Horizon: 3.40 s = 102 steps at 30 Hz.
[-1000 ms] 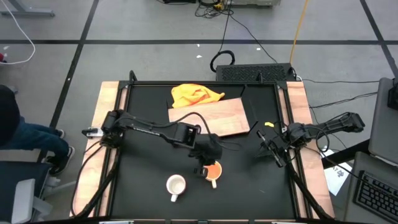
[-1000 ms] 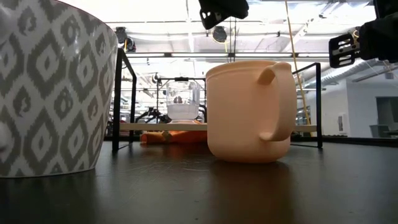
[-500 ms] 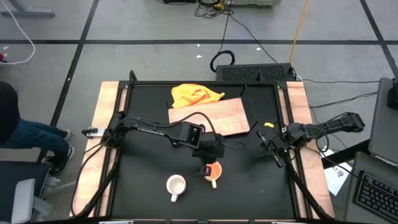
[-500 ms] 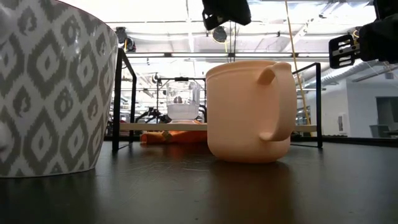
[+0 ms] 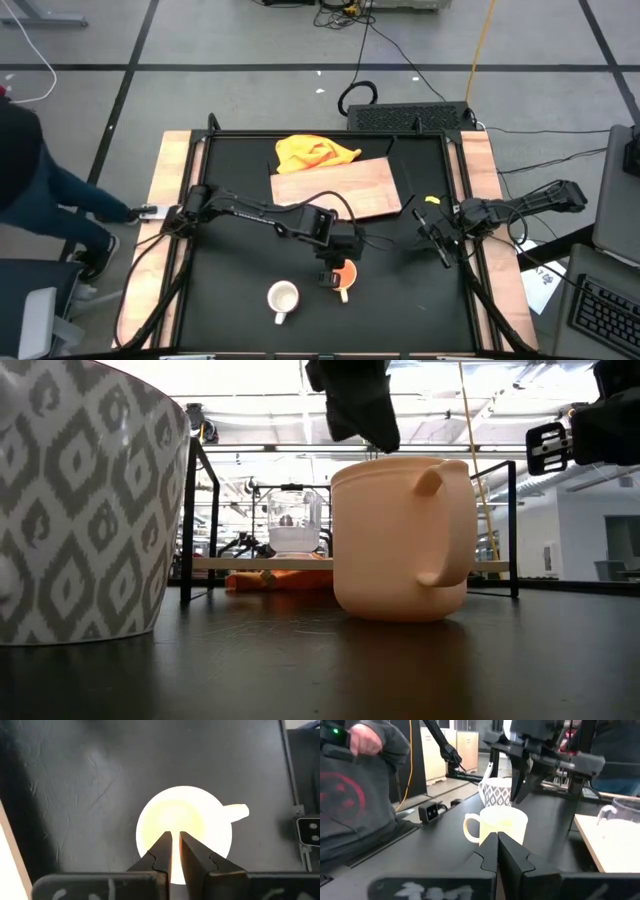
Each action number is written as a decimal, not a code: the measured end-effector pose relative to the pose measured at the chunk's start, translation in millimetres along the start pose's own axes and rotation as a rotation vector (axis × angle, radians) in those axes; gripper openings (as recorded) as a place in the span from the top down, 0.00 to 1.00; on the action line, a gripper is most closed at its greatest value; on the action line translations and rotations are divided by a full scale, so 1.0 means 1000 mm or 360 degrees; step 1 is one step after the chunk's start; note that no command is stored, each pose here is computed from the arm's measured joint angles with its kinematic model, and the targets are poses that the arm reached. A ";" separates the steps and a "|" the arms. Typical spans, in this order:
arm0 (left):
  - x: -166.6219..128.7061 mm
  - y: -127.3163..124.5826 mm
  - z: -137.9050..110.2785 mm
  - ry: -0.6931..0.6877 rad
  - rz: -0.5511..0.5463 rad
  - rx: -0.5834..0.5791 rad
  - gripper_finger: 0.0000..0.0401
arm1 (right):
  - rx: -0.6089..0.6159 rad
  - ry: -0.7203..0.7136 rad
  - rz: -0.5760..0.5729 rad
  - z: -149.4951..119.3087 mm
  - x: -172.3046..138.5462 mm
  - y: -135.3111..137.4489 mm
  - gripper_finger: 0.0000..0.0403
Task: Stack small to large cups/mugs on shelf
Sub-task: Put the orange mug on the shelf
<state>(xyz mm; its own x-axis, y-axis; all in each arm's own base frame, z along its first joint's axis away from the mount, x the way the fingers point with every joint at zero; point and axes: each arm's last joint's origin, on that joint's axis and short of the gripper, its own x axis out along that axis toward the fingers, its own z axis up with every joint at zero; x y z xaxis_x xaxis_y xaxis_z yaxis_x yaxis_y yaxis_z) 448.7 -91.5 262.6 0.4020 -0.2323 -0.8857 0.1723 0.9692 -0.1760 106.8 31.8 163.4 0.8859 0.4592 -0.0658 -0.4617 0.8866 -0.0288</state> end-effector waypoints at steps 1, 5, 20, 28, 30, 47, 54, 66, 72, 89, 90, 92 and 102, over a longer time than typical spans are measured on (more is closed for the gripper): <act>-0.001 0.000 0.001 -0.0013 -0.0001 0.0001 0.91 | 0.0002 0.0009 0.0001 -0.001 0.000 0.000 1.00; -0.002 0.000 0.002 -0.0033 -0.0023 0.0003 0.91 | 0.0005 0.0017 0.0001 -0.001 0.000 0.000 1.00; 0.014 0.001 0.001 0.0005 -0.0089 0.0044 0.91 | -0.0016 0.0005 0.0000 0.000 0.000 0.000 1.00; 0.014 0.001 0.000 0.0013 -0.0089 0.0066 0.91 | -0.0017 0.0001 0.0000 0.000 0.000 0.000 1.00; 0.013 0.001 0.000 0.0013 -0.0088 0.0068 0.91 | -0.0017 0.0001 0.0000 0.000 0.000 0.000 1.00; 0.013 0.004 -0.001 0.0041 0.0032 0.0105 0.47 | -0.0026 0.0001 0.0000 0.000 0.000 0.000 1.00; 0.013 0.015 -0.001 0.0034 0.0057 0.0002 0.44 | -0.0029 0.0001 0.0000 0.000 0.000 0.000 1.00; 0.021 0.022 -0.006 0.0056 0.0001 -0.0016 0.48 | -0.0032 0.0002 0.0000 0.000 0.000 0.000 1.00; 0.028 0.023 -0.011 0.0078 -0.0004 -0.0021 0.48 | -0.0034 0.0001 0.0001 0.000 0.000 0.000 1.00; 0.034 0.023 -0.011 0.0077 -0.0007 -0.0008 0.48 | -0.0030 0.0002 0.0001 0.000 0.000 0.000 1.00; 0.035 0.022 -0.011 0.0070 -0.0009 -0.0004 0.48 | -0.0030 0.0002 0.0001 0.000 0.000 0.000 1.00; 0.038 0.022 -0.010 0.0066 -0.0010 -0.0001 0.48 | -0.0030 0.0001 0.0001 0.000 0.000 0.000 1.00; 0.045 0.024 -0.012 0.0095 -0.0009 0.0024 0.48 | -0.0030 0.0003 0.0001 0.000 0.000 0.000 1.00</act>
<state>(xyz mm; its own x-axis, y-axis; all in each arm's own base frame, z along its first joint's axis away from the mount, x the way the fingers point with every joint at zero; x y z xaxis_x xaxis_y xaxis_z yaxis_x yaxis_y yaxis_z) 460.0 -78.1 213.6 0.3467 -0.2321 -0.9088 0.1880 0.9664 -0.1751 107.3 31.9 163.2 0.8856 0.4595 -0.0678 -0.4629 0.8852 -0.0473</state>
